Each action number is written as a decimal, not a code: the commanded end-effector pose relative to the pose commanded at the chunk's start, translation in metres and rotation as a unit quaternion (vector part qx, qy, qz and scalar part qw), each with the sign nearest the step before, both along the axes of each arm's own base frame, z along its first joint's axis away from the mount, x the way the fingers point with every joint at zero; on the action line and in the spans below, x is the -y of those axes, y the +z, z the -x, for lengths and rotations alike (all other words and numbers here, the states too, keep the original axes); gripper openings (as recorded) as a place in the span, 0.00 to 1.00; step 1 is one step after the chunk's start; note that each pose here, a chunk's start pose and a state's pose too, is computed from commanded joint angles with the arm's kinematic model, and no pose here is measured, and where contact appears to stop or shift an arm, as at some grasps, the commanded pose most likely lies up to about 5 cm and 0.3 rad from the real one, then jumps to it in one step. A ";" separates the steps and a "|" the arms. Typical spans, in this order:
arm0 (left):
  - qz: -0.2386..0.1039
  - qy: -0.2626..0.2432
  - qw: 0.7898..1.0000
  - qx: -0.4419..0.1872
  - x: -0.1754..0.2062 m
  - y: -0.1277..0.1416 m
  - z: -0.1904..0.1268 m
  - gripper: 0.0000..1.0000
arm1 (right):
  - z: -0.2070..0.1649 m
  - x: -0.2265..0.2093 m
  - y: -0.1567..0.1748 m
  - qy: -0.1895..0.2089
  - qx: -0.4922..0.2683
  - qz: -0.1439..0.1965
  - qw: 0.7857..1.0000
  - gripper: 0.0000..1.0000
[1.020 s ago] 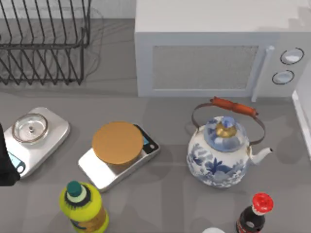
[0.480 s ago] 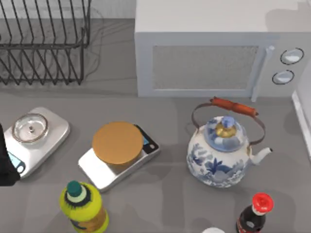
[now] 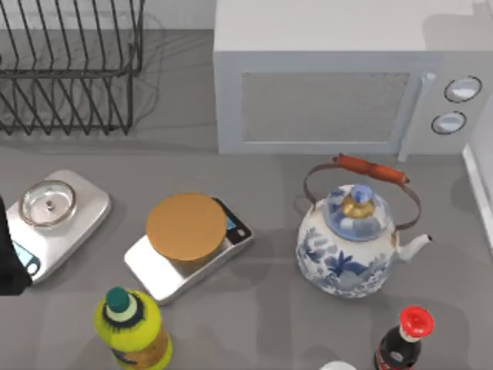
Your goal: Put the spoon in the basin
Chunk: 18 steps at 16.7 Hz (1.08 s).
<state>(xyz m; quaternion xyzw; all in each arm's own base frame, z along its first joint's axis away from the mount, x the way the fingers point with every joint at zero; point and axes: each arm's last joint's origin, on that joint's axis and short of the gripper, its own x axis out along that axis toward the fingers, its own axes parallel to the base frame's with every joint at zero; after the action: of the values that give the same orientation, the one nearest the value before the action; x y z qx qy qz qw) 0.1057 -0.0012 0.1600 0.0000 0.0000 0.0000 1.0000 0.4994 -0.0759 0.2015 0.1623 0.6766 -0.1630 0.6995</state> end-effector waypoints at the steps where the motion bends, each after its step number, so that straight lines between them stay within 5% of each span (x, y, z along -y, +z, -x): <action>1: 0.000 0.000 1.000 0.000 0.000 0.000 0.000 1.00 | -0.001 0.000 -0.001 0.000 0.003 0.001 1.000 0.00; 14: 0.000 0.000 1.000 0.000 0.000 0.000 0.000 1.00 | -0.002 -0.004 -0.043 0.004 -0.005 0.000 1.000 0.00; 18: 0.000 0.000 1.000 0.000 0.000 0.000 0.000 1.00 | -0.002 -0.004 -0.043 0.004 -0.005 0.000 1.000 0.30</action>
<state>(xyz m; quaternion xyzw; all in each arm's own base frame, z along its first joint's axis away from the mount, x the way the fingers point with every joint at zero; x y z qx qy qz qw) 0.1057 -0.0012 0.1600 0.0000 0.0000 0.0000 1.0000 0.5018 -0.0720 0.1585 0.1588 0.6807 -0.1603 0.6970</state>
